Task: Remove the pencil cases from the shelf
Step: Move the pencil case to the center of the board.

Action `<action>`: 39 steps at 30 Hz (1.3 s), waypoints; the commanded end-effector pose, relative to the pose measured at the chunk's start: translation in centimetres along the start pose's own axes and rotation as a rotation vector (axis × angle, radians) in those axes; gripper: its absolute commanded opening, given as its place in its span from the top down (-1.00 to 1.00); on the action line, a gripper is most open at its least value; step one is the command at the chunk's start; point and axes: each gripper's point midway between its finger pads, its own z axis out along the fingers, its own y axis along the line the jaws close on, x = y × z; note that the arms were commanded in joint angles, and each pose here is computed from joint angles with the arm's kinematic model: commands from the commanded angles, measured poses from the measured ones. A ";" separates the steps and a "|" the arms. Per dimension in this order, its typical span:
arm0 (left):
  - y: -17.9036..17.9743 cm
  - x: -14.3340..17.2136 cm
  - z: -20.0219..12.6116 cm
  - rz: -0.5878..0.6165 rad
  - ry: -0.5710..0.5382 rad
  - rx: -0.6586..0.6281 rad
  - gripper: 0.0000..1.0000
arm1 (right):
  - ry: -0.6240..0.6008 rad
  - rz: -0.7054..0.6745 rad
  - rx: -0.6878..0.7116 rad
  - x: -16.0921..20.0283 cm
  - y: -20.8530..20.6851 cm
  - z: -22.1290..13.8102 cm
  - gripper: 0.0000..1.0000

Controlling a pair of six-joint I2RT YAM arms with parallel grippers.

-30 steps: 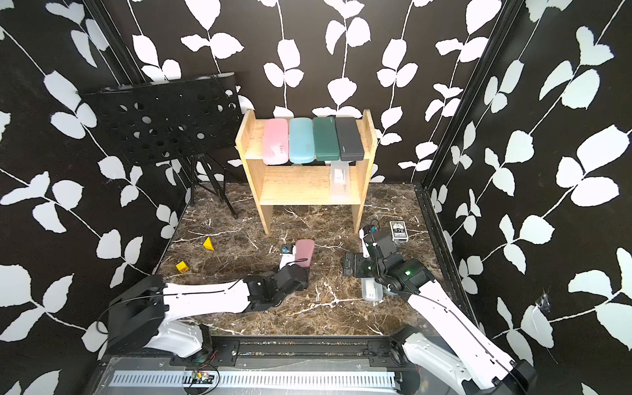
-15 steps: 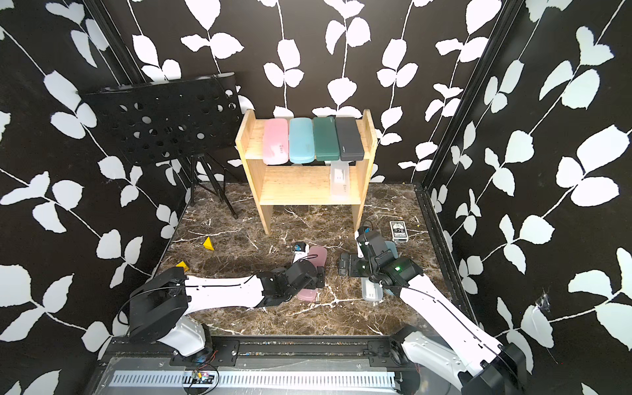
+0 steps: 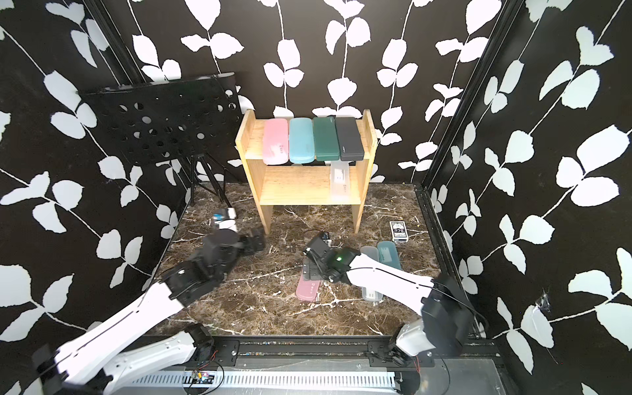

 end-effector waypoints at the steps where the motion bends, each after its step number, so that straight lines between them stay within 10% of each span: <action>1: 3.0 3.2 -0.3 0.145 0.130 -0.075 -0.97 | -0.046 0.091 0.058 -1.6 1.0 0.6 -0.99; 39: 5.3 6.7 0.8 0.088 0.197 -0.096 -0.97 | 0.251 0.117 0.129 4.4 -1.3 8.2 -0.73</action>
